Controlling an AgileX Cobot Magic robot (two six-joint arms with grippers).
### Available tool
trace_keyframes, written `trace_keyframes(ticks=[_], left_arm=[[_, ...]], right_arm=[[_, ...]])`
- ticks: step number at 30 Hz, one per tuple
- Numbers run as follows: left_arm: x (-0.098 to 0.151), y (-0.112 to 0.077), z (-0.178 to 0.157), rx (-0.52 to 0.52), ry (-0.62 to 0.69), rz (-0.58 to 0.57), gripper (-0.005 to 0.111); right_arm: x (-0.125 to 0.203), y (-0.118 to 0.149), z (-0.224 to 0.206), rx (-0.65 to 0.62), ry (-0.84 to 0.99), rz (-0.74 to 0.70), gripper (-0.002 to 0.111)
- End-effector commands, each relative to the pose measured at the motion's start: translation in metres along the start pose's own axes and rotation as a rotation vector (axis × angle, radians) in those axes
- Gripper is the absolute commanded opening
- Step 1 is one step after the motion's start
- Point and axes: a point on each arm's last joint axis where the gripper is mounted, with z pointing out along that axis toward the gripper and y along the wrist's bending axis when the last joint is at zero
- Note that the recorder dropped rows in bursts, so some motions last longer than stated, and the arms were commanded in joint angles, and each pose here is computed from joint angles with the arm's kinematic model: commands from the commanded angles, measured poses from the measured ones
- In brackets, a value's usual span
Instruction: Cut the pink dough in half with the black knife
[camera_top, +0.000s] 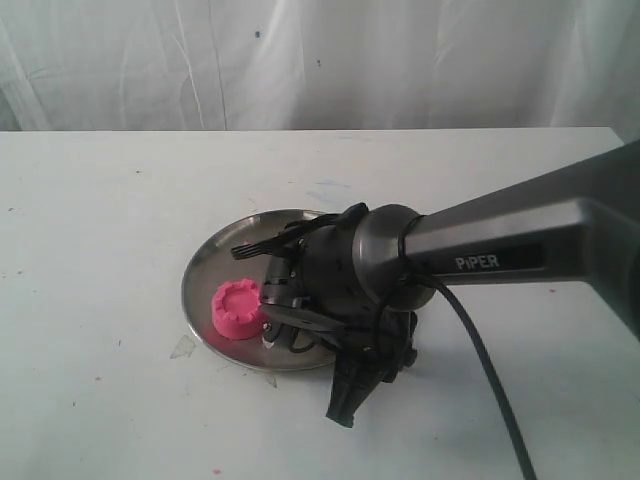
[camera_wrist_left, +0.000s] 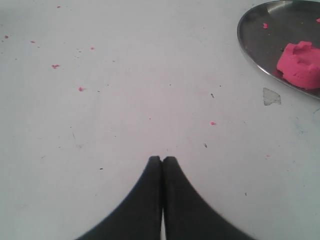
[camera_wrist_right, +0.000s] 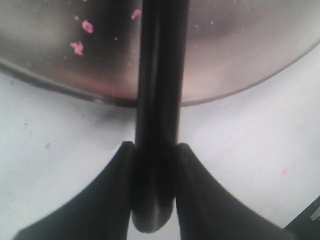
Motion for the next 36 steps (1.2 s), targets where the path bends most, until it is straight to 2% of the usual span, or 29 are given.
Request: trace_keyframes(ticks=[1, 7, 11, 13, 17, 22, 24, 28, 33, 36], left_arm=[[0.002, -0.001, 0.000, 0.012, 0.009, -0.003, 0.000], [0.002, -0.001, 0.000, 0.012, 0.009, -0.003, 0.000], [0.002, -0.001, 0.000, 0.012, 0.009, -0.003, 0.000], [0.002, -0.001, 0.000, 0.012, 0.009, -0.003, 0.000], [0.002, -0.001, 0.000, 0.012, 0.009, -0.003, 0.000], [0.002, -0.001, 0.000, 0.012, 0.009, -0.003, 0.000], [0.002, -0.001, 0.000, 0.012, 0.009, -0.003, 0.000], [0.002, -0.001, 0.000, 0.012, 0.009, -0.003, 0.000], [0.002, -0.001, 0.000, 0.012, 0.009, -0.003, 0.000], [0.002, -0.001, 0.000, 0.012, 0.009, -0.003, 0.000]], right_arm=[[0.003, -0.001, -0.001, 0.025, 0.028, 0.040, 0.001], [0.005, -0.010, -0.002, 0.120, 0.042, 0.077, 0.000], [0.008, -0.014, -0.003, 0.100, 0.057, 0.099, 0.000], [0.010, -0.020, -0.004, 0.031, 0.050, 0.113, 0.000], [0.017, -0.040, -0.012, -0.190, -0.003, 0.183, 0.000], [0.029, -0.078, -0.018, -0.281, -0.096, 0.278, 0.000], [0.034, -0.085, -0.017, -0.315, -0.105, 0.281, 0.000], [0.036, -0.087, -0.014, -0.417, -0.132, 0.263, 0.000], [0.027, -0.087, -0.014, -0.471, -0.233, 0.294, 0.000], [0.026, -0.081, -0.014, -0.528, -0.226, 0.294, 0.000]])
